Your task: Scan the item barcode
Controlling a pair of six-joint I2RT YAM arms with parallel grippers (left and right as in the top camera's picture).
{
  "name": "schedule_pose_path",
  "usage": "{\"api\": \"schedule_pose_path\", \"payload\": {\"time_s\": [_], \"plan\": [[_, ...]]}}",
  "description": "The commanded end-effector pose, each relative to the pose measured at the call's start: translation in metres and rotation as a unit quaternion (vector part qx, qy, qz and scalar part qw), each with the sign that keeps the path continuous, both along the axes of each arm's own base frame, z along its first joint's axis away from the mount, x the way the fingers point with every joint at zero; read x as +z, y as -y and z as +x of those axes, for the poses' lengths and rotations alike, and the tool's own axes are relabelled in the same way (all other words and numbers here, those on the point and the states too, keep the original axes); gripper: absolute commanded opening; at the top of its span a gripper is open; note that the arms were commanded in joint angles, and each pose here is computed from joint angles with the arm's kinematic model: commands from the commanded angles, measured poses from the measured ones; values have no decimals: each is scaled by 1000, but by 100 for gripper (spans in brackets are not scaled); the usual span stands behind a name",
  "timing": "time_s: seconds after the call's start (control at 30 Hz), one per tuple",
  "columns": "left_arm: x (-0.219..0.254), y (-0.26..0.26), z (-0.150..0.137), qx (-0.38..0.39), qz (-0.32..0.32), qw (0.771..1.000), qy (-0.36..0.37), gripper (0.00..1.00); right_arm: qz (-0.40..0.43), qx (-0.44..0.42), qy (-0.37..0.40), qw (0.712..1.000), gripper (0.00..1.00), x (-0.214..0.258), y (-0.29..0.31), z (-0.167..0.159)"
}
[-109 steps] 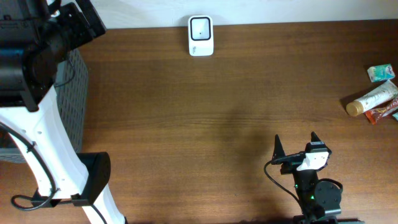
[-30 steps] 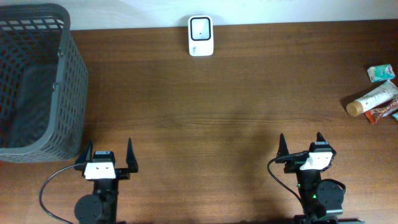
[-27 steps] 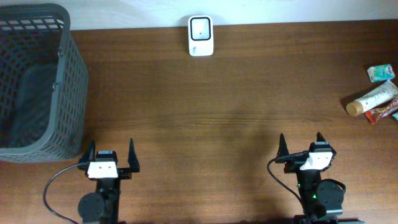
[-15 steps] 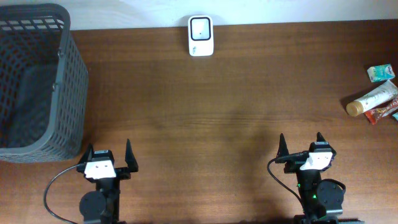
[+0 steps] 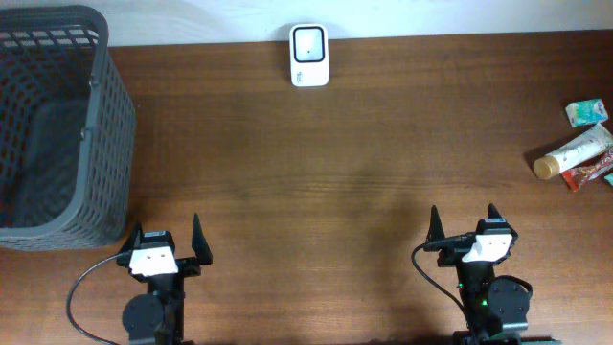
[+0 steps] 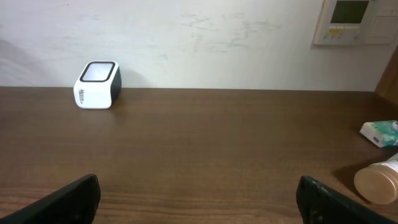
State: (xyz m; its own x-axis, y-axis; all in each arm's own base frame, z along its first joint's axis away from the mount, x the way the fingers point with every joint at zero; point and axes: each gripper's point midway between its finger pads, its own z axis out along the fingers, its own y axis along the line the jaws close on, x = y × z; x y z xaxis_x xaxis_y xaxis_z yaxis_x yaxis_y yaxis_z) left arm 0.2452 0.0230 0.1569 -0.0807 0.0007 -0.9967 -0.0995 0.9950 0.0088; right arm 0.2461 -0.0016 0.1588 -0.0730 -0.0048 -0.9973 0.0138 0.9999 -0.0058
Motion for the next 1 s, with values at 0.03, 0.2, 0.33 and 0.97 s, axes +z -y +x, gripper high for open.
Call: {"api": "schedule_pose_path", "payload": {"time_s": [0.03,0.2,0.33,0.97], "plan": [[0,1,0,-5,4,1000,0,99,-3,-4,-3,1000,99,-3,2,0],[0,3,0,-9,4,1000,0,99,-3,-4,-3,1000,99,-3,2,0],[0,3,0,-9,4,1000,0,99,-3,-4,-3,1000,99,-3,2,0],[0,3,0,-9,4,1000,0,99,-4,-7,-2,1000,99,-3,3,0]]}}
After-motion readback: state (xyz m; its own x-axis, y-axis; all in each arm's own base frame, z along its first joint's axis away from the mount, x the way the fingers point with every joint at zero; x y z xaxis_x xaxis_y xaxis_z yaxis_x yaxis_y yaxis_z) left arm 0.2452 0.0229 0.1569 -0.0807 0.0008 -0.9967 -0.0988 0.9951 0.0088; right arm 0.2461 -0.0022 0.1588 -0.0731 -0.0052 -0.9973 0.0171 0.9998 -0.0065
